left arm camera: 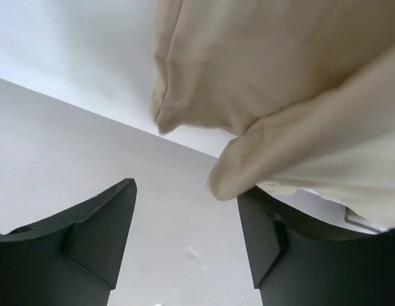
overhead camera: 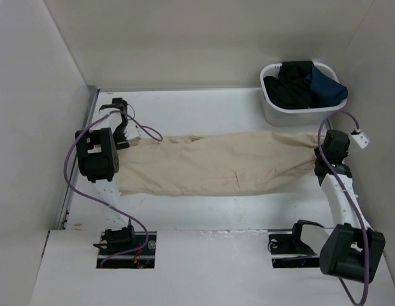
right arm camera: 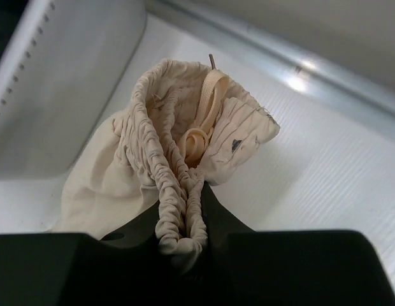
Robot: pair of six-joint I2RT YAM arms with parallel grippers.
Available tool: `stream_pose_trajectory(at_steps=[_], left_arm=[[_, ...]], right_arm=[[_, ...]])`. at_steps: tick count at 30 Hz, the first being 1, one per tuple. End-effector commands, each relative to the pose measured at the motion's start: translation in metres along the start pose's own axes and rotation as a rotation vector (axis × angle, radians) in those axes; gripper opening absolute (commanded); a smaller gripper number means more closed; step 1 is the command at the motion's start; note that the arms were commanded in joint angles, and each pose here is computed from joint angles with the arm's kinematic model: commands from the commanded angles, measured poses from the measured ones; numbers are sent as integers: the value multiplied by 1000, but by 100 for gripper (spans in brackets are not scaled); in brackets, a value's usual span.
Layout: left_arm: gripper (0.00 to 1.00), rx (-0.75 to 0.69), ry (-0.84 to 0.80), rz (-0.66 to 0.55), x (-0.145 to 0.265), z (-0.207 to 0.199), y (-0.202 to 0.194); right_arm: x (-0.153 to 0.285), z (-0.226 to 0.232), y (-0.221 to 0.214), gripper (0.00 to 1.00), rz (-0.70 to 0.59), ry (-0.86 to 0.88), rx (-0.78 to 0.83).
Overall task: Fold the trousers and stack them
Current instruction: Fold the trousers
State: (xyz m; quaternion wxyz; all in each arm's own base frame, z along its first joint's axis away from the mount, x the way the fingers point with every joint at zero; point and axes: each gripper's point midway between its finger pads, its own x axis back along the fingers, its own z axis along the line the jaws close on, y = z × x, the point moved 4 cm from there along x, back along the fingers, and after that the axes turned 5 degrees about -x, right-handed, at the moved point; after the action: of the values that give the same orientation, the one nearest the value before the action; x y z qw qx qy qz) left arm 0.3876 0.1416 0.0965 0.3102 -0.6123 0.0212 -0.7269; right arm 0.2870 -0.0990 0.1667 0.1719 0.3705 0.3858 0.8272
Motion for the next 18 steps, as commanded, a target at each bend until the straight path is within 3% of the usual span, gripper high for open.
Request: stream_pose_trajectory(at_steps=[1,5,9,12,18], left_arm=[[64,53,153,-111,55,25,12],[67,60,210,-176,80,37,23],[70,83,218,-222,93,40,20],[71,114,142,-252,84,30,16],[67,192,-83,-273,43,-2,28]], right_arm=[[19,2,50,0,-154,-15,134],[46,23,88,0,-243,52,246],[79,77,84,0,-264,217,414],[101,122,47,0,-238,315,516],[152,211,-86,0,-140,479,761]])
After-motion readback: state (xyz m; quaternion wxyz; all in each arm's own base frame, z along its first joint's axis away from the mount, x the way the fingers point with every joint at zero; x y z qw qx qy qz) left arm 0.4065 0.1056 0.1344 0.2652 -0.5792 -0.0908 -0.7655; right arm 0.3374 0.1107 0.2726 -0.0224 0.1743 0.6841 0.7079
